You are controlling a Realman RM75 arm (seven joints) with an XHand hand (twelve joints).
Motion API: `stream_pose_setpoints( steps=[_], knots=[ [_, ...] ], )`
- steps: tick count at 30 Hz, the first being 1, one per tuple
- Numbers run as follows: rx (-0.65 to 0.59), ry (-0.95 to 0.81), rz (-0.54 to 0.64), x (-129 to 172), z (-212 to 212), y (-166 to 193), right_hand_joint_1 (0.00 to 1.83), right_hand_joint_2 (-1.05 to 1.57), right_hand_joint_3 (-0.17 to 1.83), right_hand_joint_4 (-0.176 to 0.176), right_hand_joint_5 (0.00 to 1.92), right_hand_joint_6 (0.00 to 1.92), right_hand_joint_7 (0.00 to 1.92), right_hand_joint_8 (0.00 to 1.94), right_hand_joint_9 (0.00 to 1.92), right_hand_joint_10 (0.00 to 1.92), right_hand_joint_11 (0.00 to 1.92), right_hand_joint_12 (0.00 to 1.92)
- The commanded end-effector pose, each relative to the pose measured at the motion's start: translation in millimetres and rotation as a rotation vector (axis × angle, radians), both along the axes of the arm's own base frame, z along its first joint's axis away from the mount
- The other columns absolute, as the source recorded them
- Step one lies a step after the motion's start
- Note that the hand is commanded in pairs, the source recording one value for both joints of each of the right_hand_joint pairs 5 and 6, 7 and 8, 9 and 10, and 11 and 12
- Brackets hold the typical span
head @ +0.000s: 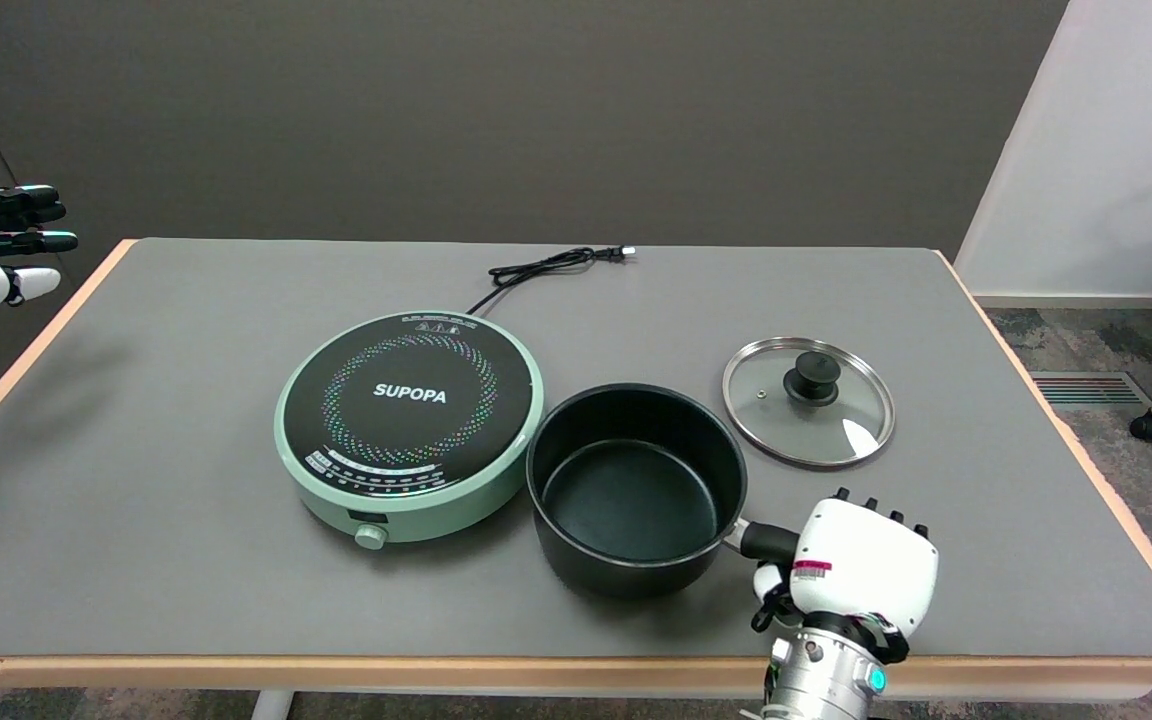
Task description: Pick up the soup pot.
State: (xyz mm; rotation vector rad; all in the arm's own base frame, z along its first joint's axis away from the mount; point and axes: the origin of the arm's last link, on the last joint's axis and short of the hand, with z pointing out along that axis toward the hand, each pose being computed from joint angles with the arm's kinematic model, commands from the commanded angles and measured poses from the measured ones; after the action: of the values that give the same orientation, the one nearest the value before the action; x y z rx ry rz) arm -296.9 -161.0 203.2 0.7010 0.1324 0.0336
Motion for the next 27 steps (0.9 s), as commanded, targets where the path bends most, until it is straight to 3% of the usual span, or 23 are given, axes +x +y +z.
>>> stream_pose_setpoints(
  steps=[1,4,7,11,27],
  knots=[
    [0.013,-0.002,0.043,4.9,1.8,-2.2,0.95,0.56,0.98,-0.02,1.92,1.92,1.92,1.92,1.92,1.92,1.92,1.92],
    [0.022,0.021,0.045,5.9,0.7,-2.2,0.95,0.56,0.99,-0.022,1.92,1.92,1.92,1.92,1.92,1.92,1.92,1.92],
    [0.025,0.02,0.048,6.5,0.2,-2.3,0.95,0.99,0.8,-0.025,1.92,1.92,1.92,1.92,1.92,1.92,1.92,1.92],
    [0.029,0.018,0.062,8.4,-0.2,-2.5,0.94,1.2,0.76,-0.034,1.92,1.92,1.92,1.92,1.92,1.92,1.92,1.92],
    [0.183,0.084,0.213,46.0,-6.3,-44.1,0.89,1.49,0.56,-0.039,1.92,1.92,1.92,1.92,1.92,1.92,1.92,1.92]
  ],
)
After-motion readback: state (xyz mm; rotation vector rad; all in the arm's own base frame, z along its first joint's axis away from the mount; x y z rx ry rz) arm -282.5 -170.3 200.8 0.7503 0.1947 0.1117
